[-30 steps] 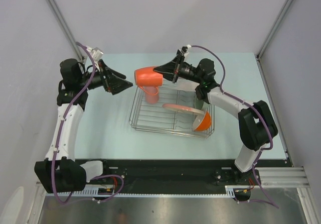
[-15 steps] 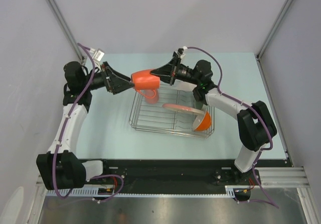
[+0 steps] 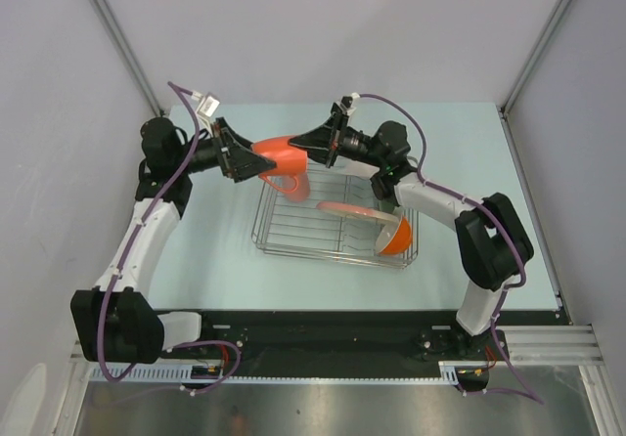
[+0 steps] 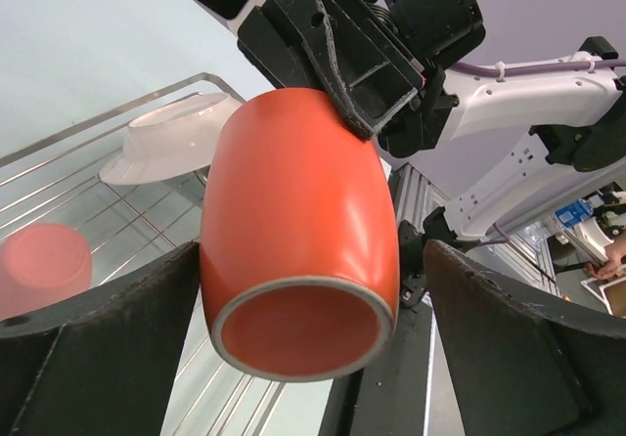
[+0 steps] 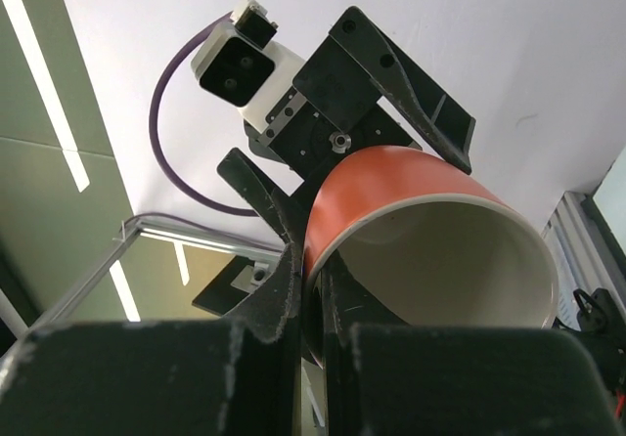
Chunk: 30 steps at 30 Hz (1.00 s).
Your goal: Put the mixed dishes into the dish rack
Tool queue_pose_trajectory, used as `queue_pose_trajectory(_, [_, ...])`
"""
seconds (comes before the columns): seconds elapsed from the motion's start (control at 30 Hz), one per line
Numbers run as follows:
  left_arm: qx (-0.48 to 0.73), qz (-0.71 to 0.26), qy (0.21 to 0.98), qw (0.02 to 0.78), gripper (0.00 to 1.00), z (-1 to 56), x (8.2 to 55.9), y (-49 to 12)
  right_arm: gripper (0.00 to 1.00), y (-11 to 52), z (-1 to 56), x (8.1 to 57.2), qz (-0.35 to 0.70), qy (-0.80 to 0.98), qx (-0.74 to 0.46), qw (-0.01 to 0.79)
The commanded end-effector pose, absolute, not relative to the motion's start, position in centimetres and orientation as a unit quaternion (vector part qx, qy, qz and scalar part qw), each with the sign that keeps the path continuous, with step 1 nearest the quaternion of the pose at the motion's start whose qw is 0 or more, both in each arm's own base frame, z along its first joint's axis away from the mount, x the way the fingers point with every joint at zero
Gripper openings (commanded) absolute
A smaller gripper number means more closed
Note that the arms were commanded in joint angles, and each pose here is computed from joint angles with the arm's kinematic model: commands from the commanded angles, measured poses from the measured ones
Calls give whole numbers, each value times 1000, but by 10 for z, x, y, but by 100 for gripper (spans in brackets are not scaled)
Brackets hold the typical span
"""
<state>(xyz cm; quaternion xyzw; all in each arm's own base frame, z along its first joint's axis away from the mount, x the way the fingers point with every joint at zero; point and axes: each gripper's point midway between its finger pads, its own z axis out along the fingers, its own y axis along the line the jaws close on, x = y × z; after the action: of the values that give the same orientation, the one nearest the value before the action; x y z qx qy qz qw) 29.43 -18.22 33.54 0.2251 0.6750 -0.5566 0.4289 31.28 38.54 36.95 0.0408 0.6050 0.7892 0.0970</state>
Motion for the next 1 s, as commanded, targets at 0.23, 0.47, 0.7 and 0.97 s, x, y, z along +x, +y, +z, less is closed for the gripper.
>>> queue_pose_trajectory(0.23, [251,-577,658,414,96,341,280,-198,0,393,422,301,844,519,19,132])
queue_pose_trajectory(0.47, [259,-579,661,401,27,337,279,-198,0,397,418,297,841,526,12,130])
queue_pose_trajectory(0.7, [260,-571,675,388,0,335,284,-197,0,398,413,298,826,547,10,134])
queue_pose_trajectory(0.97, [280,-516,723,363,0,333,289,-189,39,378,376,303,742,656,3,141])
